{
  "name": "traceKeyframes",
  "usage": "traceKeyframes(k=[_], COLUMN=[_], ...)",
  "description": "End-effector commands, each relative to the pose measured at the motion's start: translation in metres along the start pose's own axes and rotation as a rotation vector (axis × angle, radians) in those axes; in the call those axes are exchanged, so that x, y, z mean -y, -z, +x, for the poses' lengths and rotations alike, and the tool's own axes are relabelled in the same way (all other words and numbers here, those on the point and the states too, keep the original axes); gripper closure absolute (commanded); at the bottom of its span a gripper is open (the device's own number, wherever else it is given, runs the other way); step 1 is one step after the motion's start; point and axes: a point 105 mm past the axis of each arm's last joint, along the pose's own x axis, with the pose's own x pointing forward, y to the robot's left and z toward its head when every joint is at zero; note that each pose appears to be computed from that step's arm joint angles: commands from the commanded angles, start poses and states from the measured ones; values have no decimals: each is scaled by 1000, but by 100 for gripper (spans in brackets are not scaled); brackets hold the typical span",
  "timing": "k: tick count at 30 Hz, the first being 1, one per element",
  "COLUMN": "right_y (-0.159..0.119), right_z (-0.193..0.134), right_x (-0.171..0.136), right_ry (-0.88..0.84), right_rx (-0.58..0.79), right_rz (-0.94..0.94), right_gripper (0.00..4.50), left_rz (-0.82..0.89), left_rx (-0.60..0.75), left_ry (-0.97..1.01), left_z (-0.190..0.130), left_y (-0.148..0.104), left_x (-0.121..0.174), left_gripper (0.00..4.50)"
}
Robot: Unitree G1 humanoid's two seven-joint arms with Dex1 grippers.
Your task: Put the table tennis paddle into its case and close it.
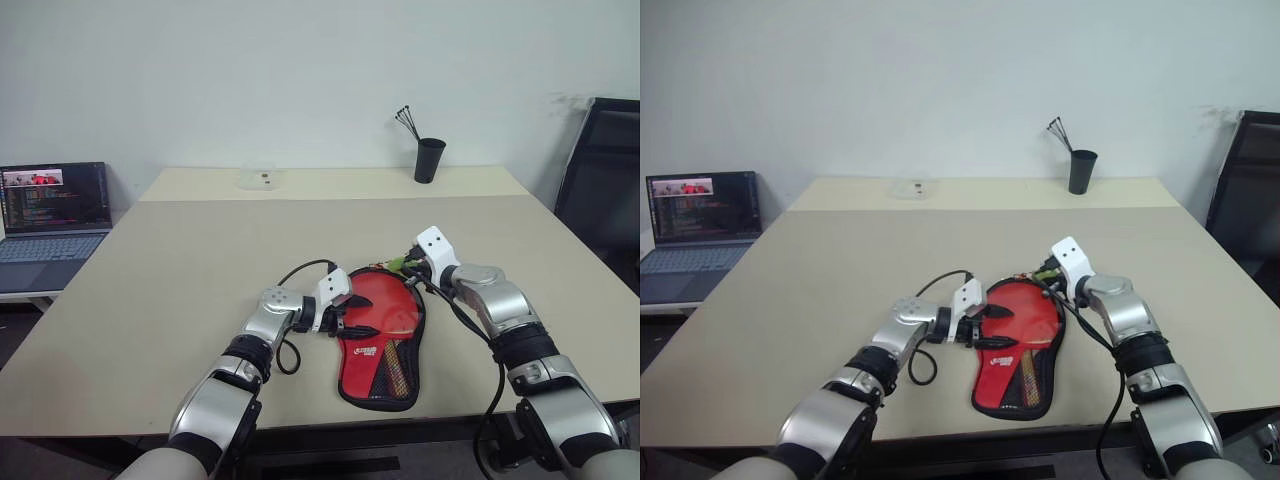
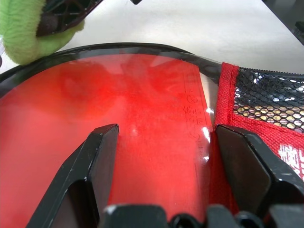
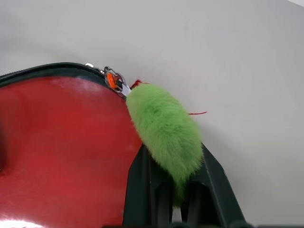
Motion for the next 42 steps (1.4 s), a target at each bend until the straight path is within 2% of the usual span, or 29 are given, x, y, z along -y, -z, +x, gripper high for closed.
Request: traceKeyframes(k=[1, 7, 10, 15, 20, 31, 37, 42], right_y=[-18, -18, -12, -6, 1, 45, 56, 67], right_z=[-12, -12, -18, -27, -42, -111, -135, -154], right_x=[24, 39, 59, 73, 75, 44, 21, -16], right_ry=[72, 125, 182, 204, 182, 3, -86, -244], right_rx=[54, 41, 9, -12, -31, -191, -243, -292], right_rz=[5, 4, -1, -13, -26, -55, -38, -31], right_gripper=[446, 446, 446, 446, 446, 446, 446, 446], left_rz=[-15, -21, -28, -33, -34, -29, -18, -13], left_rx=[-76, -88, -87, -85, -83, -77, -73, -67], left_ry=[30, 37, 40, 38, 31, 32, 35, 28], left_z=[5, 9, 10, 10, 11, 15, 22, 26], left_y=[14, 16, 18, 18, 17, 10, 4, -1], left_x=[6, 8, 10, 10, 9, 6, 6, 4], left_gripper=[96, 96, 96, 96, 96, 96, 96, 96])
